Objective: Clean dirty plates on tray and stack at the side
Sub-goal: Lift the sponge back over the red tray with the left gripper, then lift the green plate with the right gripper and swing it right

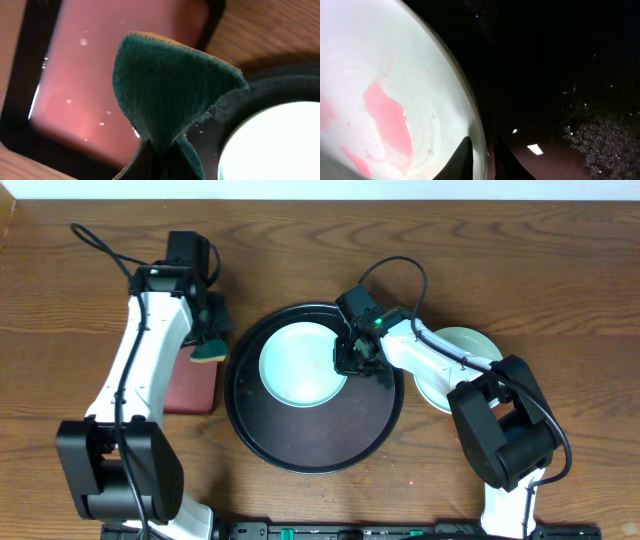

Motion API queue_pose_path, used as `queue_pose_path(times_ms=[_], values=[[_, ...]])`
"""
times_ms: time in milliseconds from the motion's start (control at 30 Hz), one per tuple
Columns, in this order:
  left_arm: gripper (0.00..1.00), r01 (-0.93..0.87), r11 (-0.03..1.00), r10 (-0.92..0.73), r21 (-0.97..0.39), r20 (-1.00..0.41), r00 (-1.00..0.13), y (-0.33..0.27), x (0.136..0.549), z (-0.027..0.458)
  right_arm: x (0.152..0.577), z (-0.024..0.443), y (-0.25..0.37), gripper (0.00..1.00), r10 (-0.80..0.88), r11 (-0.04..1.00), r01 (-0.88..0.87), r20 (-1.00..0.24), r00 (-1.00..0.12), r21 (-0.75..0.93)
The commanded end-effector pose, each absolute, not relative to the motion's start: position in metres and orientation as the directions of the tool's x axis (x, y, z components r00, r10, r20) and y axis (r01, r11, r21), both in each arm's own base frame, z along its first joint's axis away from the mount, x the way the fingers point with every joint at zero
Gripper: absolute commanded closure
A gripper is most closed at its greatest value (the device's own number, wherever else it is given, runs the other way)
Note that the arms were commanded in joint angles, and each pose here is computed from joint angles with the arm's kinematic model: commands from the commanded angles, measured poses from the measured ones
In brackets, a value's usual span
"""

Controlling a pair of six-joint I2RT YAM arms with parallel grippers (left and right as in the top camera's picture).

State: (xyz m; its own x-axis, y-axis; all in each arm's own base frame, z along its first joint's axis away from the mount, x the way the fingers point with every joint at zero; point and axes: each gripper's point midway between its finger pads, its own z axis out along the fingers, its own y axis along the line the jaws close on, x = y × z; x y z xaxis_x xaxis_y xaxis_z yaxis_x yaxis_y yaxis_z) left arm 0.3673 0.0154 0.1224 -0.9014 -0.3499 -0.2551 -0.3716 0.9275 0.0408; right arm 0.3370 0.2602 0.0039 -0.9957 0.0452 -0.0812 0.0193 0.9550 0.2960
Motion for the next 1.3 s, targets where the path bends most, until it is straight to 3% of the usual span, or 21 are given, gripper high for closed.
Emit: queue_pose_path(times_ms=[0,67,200,333,567,733,1067,1267], values=[[0.92,-0.393,0.918,-0.367,0.056,-0.258,-0.894,0.031,0.367,0.121,0.341,-0.008,0.252,0.9,0.046,0.972,0.02,-0.105,-0.993,0.235],[0.92,-0.401,0.914,-0.375,0.057,-0.256,-0.891,0.034,0.366,0.12,0.341,-0.008,0.252,0.99,0.045,0.972,0.019,-0.106,-0.993,0.236],[0.92,-0.405,0.913,-0.378,0.057,-0.257,-0.889,0.035,0.367,0.119,0.342,0.001,0.252,0.99,0.04,0.97,0.01,-0.118,-0.992,0.243],[0.93,-0.406,0.913,-0.378,0.053,-0.266,-0.886,0.036,0.369,0.119,0.35,0.034,0.252,0.99,-0.036,0.967,-0.089,-0.22,-0.975,0.239],[0.93,-0.406,0.913,-0.378,0.048,-0.278,-0.883,0.036,0.372,0.12,0.363,0.123,0.224,0.99,-0.124,0.99,-0.138,-0.519,-0.846,-0.013],[0.93,-0.406,0.913,-0.378,0.047,-0.281,-0.882,0.036,0.373,0.12,0.358,0.178,0.21,0.99,-0.227,0.97,-0.108,-0.659,-0.717,-0.217],[0.93,-0.407,0.913,-0.378,0.045,-0.285,-0.881,0.036,0.374,0.121,0.329,0.239,0.216,0.99,-0.478,0.826,0.029,-0.726,-0.493,-0.563],[0.93,-0.407,0.913,-0.378,0.044,-0.287,-0.88,0.036,0.375,0.121,0.313,0.262,0.225,0.99,-0.539,0.777,0.099,-0.738,-0.406,-0.622]])
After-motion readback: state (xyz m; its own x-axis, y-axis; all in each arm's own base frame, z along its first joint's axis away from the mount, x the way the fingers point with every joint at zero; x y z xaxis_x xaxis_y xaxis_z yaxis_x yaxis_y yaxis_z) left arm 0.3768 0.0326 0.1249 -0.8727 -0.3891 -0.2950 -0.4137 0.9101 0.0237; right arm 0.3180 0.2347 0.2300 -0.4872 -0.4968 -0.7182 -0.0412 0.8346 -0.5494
